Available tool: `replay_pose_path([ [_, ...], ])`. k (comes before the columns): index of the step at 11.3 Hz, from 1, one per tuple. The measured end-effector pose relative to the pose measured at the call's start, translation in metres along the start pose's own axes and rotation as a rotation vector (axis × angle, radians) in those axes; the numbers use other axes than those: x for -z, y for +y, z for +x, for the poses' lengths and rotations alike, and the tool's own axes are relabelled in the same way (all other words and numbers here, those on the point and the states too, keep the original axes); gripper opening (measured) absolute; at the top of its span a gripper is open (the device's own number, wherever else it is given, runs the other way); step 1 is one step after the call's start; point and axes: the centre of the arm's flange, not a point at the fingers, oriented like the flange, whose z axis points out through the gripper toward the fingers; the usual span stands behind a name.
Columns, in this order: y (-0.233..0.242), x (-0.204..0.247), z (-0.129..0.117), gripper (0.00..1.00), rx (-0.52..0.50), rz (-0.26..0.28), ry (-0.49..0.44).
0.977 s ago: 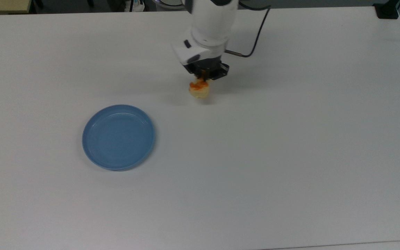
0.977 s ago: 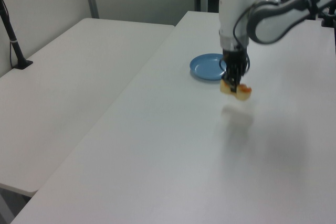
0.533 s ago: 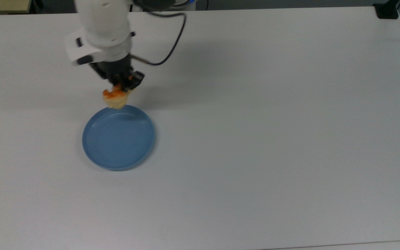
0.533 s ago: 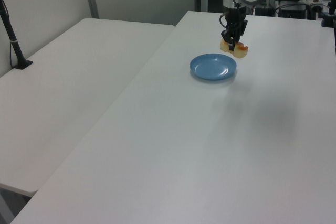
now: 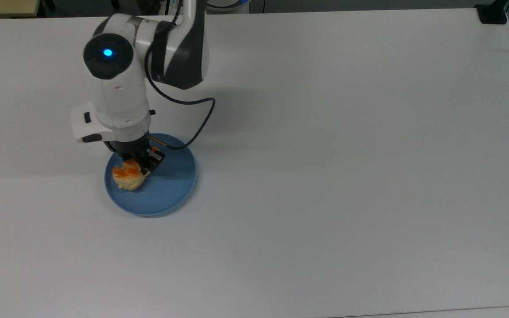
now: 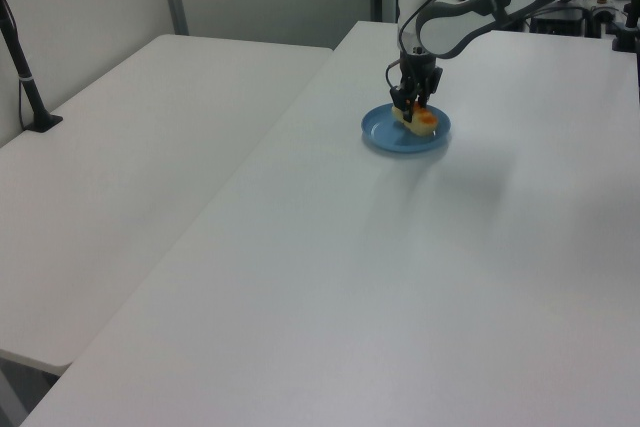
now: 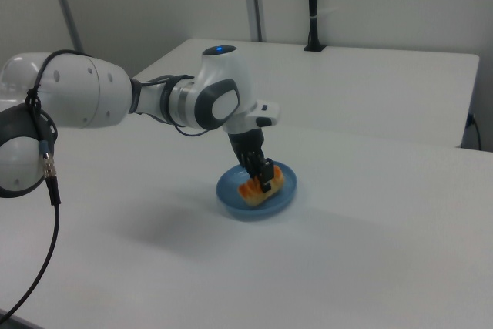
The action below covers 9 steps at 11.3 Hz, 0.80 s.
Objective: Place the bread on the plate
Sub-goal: 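Lower the bread roll onto the plate and open the gripper, then raise the open gripper up away from the plate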
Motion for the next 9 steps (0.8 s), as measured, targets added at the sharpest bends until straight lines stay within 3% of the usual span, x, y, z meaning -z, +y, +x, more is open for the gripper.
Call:
replay_pose_path([
  [1,-0.012,0.005,-0.002,0.5,-0.008,0.004,0.008],
  [4,-0.02,0.02,0.0,0.92,-0.022,0.014,0.033],
  [5,-0.015,0.035,0.002,1.0,-0.03,0.019,0.045],
  [7,0.0,0.091,-0.005,1.0,-0.046,0.024,0.035],
  [9,0.022,0.177,-0.039,1.0,-0.016,0.03,-0.021],
])
